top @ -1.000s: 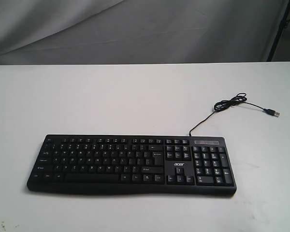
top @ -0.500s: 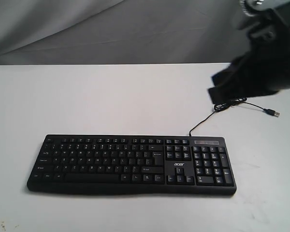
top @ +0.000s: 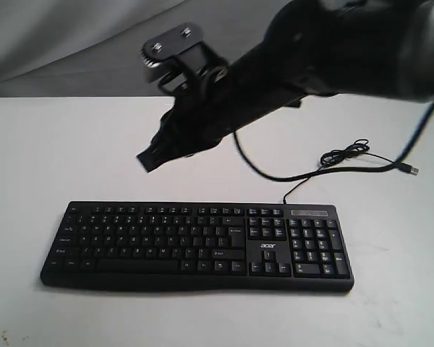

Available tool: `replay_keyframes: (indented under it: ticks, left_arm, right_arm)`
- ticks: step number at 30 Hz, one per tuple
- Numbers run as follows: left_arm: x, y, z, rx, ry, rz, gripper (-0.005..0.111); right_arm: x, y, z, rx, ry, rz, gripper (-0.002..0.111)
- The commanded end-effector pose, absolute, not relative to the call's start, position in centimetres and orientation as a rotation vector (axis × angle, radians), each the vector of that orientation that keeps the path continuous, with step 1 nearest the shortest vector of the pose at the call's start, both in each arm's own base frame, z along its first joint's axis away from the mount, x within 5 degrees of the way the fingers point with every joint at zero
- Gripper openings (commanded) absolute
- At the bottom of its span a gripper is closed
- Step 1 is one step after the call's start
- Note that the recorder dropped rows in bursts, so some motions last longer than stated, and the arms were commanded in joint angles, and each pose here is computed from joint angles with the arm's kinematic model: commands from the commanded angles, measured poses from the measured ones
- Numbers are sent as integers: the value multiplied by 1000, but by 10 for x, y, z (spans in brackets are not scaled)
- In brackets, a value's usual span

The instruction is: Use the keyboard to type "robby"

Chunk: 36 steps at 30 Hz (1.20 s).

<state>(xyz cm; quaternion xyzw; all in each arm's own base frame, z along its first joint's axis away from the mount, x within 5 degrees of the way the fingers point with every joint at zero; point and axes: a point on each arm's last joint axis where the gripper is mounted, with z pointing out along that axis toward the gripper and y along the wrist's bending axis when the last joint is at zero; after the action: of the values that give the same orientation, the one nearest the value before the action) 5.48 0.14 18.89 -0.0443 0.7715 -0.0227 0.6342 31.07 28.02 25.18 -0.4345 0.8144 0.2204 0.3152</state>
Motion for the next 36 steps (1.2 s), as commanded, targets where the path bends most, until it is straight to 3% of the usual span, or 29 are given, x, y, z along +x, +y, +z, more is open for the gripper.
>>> replay_keyframes:
  ticks: [1,12,26,36]
  left_arm:
    - [55,1,188,-108,1762,-67,0]
    - [55,1,188,-106,1762,-65,0]
    - [55,1,188,-108,1762,-66,0]
    - [55,1,188,-108,1762,-66,0]
  right_arm:
    - [318,313,219,-1165,2132,593,0]
    - [309,353,161,-1225,2078,560,0]
    - [306,363,125,-1270,2083,505,0]
    - [308,363,122,-1293,2057,461,0]
